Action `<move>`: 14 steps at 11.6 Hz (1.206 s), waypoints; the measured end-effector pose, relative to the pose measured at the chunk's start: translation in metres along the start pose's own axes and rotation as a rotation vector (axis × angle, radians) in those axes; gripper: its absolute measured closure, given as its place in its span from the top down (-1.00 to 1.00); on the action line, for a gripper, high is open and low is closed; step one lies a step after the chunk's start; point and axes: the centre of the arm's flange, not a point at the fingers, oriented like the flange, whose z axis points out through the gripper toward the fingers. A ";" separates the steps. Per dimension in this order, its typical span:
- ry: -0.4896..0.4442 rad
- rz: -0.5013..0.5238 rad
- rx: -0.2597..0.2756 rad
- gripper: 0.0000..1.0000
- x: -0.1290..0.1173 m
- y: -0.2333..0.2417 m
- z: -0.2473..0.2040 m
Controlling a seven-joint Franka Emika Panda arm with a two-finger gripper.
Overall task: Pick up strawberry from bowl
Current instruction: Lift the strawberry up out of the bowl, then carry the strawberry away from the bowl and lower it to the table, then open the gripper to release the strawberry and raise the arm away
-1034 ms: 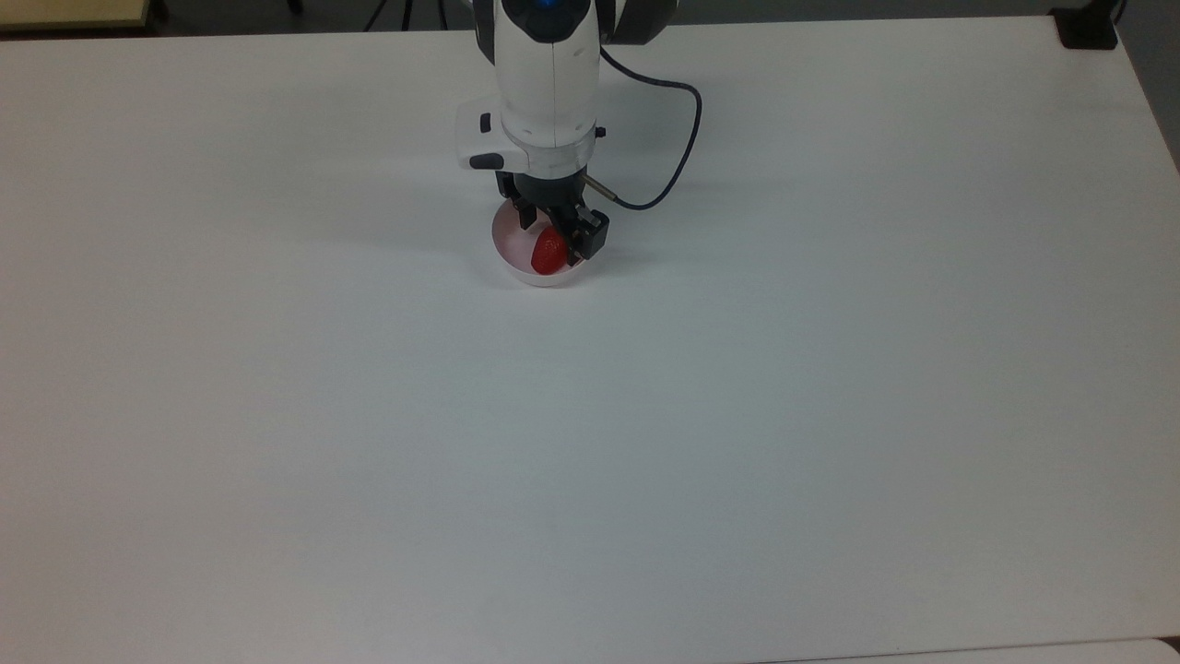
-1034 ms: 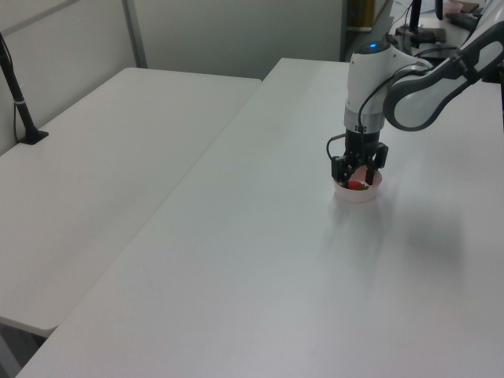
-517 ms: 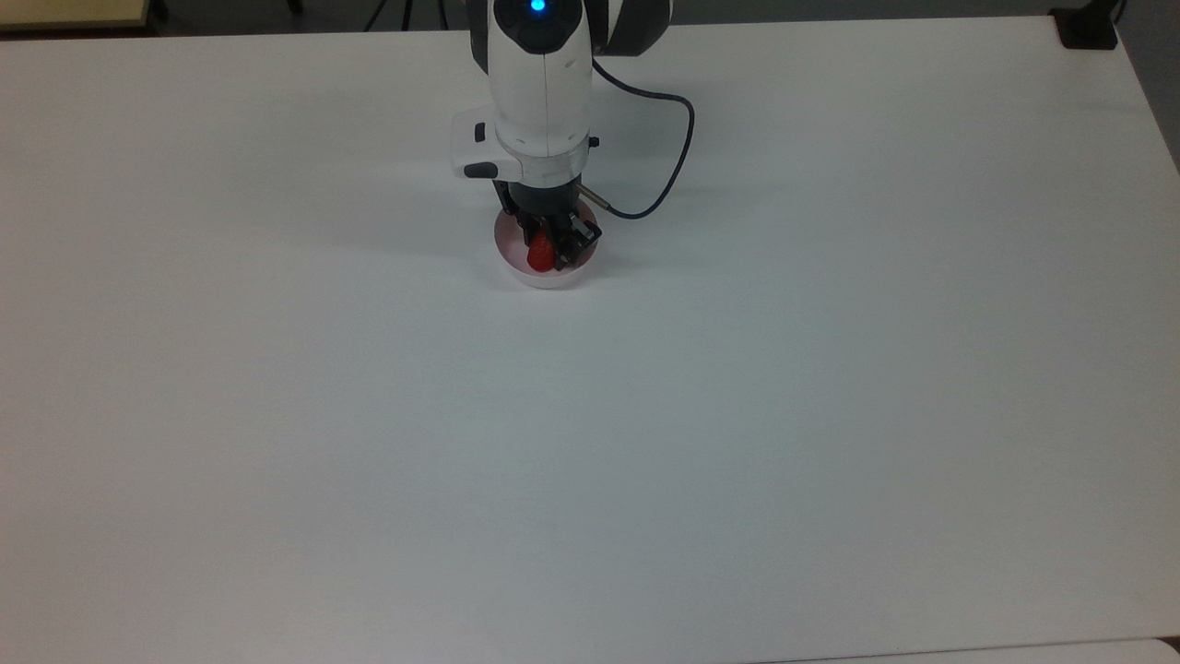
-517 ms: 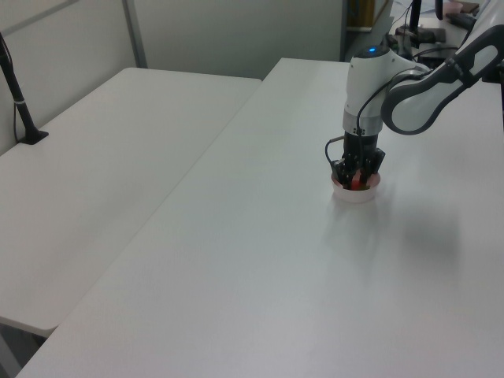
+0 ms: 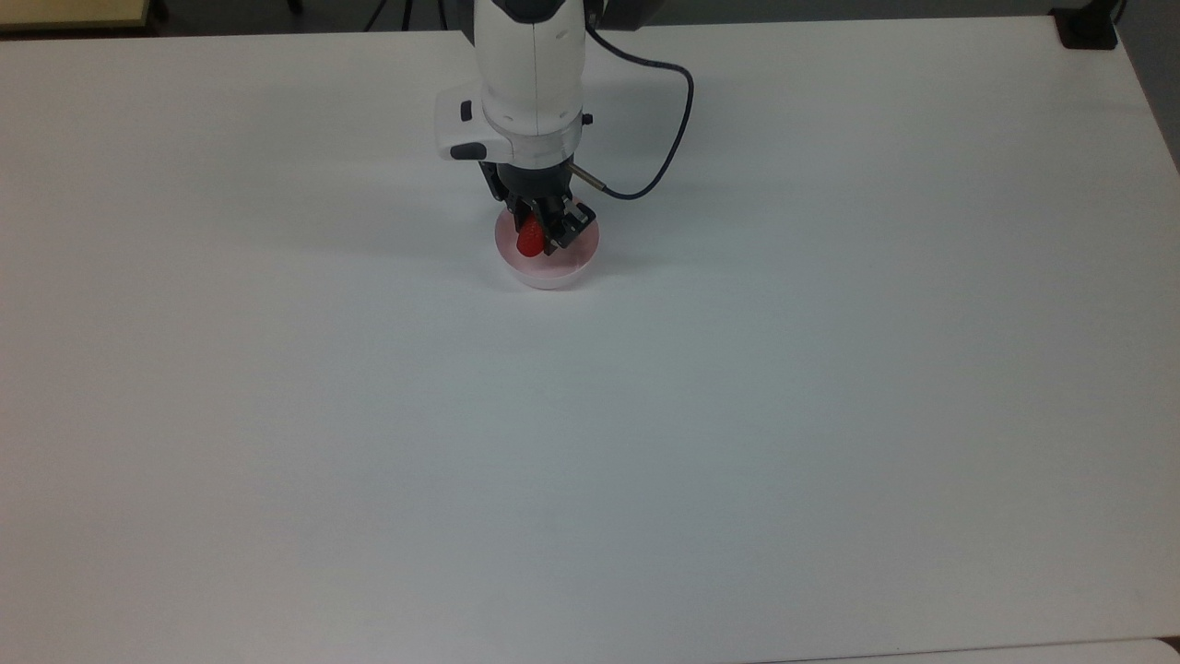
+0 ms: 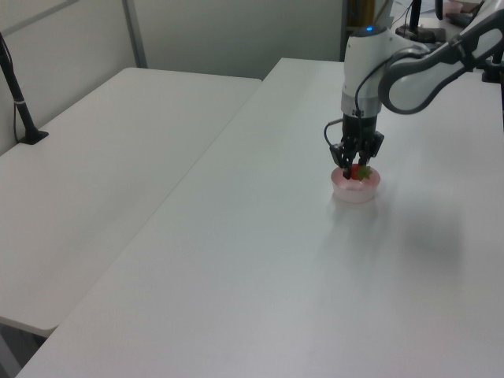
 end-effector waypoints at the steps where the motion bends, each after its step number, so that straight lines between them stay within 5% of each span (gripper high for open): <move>1: -0.003 -0.015 -0.005 -0.19 0.004 -0.002 -0.011; 4: -0.009 -0.080 -0.018 -0.19 0.043 0.018 -0.047; 9: -0.029 -0.101 -0.025 -0.10 0.143 0.121 -0.021; 12: -0.011 -0.098 -0.016 0.29 0.174 0.147 -0.023; 14: 0.022 -0.107 -0.002 0.82 0.179 0.141 -0.041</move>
